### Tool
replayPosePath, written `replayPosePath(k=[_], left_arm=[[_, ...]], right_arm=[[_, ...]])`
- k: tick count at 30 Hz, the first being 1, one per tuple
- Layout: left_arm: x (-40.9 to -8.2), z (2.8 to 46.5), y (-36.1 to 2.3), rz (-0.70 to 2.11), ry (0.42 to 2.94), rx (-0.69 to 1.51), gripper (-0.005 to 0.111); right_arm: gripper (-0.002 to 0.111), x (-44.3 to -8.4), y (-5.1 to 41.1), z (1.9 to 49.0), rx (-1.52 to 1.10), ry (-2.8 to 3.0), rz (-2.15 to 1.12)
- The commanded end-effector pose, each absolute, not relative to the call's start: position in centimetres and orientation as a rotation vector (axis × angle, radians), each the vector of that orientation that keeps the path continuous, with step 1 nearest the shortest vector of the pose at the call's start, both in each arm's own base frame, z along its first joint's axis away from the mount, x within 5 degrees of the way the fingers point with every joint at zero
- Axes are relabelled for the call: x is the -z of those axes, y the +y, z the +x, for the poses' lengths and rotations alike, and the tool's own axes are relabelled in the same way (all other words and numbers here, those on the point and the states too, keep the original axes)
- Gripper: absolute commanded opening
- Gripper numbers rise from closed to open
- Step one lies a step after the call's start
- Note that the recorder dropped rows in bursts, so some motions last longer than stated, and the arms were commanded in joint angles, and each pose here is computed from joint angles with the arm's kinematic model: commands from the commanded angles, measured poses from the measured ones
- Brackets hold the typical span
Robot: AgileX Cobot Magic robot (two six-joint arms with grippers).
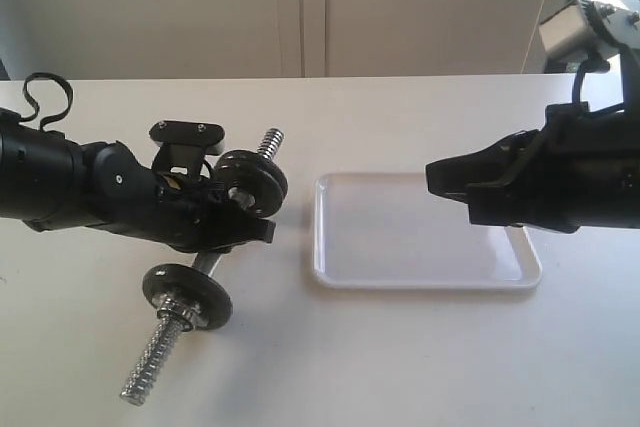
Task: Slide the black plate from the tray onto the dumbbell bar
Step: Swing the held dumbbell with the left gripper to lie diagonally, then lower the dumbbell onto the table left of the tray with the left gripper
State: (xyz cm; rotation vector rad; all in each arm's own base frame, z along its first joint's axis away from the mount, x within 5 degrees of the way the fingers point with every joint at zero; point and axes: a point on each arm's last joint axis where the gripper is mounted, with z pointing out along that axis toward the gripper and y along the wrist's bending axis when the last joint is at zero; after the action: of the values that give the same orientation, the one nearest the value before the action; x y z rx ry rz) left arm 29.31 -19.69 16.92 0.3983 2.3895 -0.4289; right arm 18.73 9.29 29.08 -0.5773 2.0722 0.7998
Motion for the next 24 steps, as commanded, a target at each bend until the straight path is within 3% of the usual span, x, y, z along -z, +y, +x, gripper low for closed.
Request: replayPosePath(k=[1,24], left_arm=[[-21.78,31.57,-19.43,0.192,2.056,0.433,0.000],[-21.97,32.05,-18.95,0.063,2.016,0.425,0.000]], right_arm=[[0.000,-29.08,9.11,18.71,-0.788,2.071,-0.564],[0.000,-29.04,8.99,18.85,-0.768,2.069,-0.548]])
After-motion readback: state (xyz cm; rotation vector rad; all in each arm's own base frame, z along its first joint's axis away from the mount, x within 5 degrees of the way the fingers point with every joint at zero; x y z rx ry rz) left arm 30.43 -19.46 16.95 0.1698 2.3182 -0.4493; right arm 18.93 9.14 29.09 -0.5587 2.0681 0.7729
